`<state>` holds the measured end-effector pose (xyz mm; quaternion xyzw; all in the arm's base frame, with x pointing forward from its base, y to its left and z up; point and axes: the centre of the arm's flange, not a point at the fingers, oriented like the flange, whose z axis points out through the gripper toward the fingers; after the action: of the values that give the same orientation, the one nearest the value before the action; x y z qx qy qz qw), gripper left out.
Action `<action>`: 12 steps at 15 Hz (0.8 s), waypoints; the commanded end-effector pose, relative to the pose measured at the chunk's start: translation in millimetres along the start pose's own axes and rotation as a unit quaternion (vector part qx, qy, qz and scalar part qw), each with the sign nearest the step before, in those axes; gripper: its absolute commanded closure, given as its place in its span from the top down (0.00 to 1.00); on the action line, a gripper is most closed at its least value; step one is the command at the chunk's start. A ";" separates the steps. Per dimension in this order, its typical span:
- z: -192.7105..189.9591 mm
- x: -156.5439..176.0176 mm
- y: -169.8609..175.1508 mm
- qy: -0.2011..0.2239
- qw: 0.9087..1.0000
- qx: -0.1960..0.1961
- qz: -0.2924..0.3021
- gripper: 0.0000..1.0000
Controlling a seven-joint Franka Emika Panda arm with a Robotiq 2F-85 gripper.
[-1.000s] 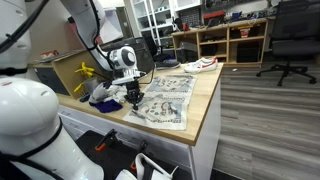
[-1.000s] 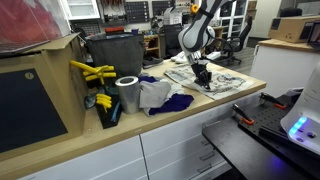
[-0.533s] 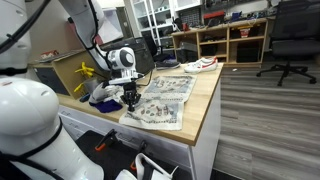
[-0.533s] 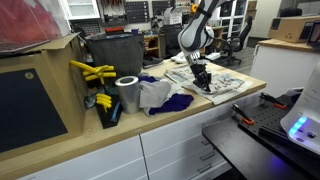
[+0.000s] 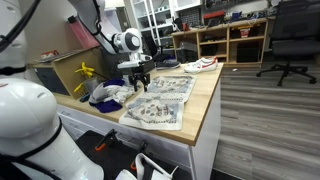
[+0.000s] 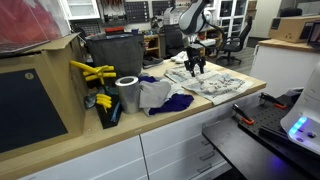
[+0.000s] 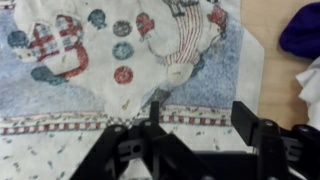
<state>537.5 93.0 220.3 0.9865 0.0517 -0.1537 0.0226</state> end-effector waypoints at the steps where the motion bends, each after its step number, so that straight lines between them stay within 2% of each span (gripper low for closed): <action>1: -50.6 8.6 13.6 0.046 0.999 0.010 0.008 1.00; 5: -80.5 10.6 20.1 0.078 0.997 0.005 0.015 1.00; 12: -103.8 4.4 22.4 0.081 0.996 -0.001 0.039 1.00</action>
<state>578.5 76.7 298.8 0.9969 0.0285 -0.0699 0.0204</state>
